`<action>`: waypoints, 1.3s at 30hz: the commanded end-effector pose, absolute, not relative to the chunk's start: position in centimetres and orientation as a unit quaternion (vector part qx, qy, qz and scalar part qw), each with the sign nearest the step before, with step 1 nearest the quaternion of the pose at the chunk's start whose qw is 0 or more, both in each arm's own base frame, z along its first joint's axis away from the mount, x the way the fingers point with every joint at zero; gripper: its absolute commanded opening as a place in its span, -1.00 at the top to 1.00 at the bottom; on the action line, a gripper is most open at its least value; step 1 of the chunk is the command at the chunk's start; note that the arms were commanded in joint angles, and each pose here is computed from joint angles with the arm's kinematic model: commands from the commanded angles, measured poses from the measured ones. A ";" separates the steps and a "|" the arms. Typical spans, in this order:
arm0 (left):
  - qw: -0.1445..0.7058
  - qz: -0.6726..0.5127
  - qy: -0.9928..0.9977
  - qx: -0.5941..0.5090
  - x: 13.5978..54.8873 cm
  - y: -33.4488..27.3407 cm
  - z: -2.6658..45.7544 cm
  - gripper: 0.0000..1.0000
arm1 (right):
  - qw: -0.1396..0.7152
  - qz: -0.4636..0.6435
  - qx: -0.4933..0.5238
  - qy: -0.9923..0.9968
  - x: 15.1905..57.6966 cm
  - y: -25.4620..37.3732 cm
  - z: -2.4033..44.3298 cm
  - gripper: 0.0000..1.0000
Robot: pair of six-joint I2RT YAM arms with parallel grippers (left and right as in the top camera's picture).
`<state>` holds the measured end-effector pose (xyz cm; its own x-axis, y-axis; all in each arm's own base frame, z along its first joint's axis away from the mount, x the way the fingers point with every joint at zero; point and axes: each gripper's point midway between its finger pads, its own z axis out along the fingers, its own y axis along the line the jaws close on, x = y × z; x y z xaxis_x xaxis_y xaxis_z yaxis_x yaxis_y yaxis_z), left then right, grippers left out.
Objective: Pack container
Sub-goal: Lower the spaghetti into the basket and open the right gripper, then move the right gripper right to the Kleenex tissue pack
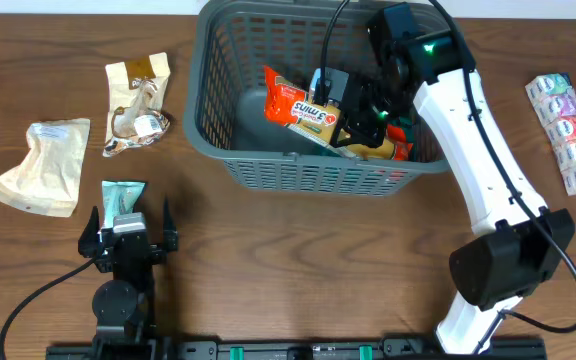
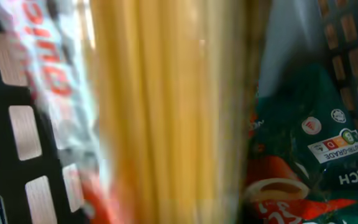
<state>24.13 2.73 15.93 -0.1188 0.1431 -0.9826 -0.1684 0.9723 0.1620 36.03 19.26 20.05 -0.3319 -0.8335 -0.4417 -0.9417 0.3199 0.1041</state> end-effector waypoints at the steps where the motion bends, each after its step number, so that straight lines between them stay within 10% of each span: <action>1: 0.647 0.129 0.752 -0.011 24.1 3.2 14.2 -0.97 | 0.182 0.204 -0.559 0.783 35.6 20.5 21.8 -0.56; 4: 0.647 0.129 0.752 -0.011 24.1 3.2 14.2 -0.97 | 0.185 0.203 -0.559 0.782 35.7 20.6 21.9 -0.88; 14: 0.647 0.129 0.752 -0.011 24.1 3.2 14.2 -0.97 | 0.242 0.184 -0.487 0.819 38.2 19.3 25.6 -0.97; 21: 0.647 0.129 0.752 -0.011 24.1 3.2 14.2 -0.97 | 0.368 -0.010 -0.167 0.914 42.9 6.7 36.4 -0.99; 28: 0.647 0.129 0.752 -0.011 24.1 3.2 14.2 -0.97 | 0.393 -0.133 0.071 0.907 38.1 -7.5 41.5 -0.99; 39: 0.647 0.129 0.752 -0.011 24.1 3.2 14.2 -0.97 | 0.250 -0.194 0.267 0.910 31.5 -20.7 35.6 -0.99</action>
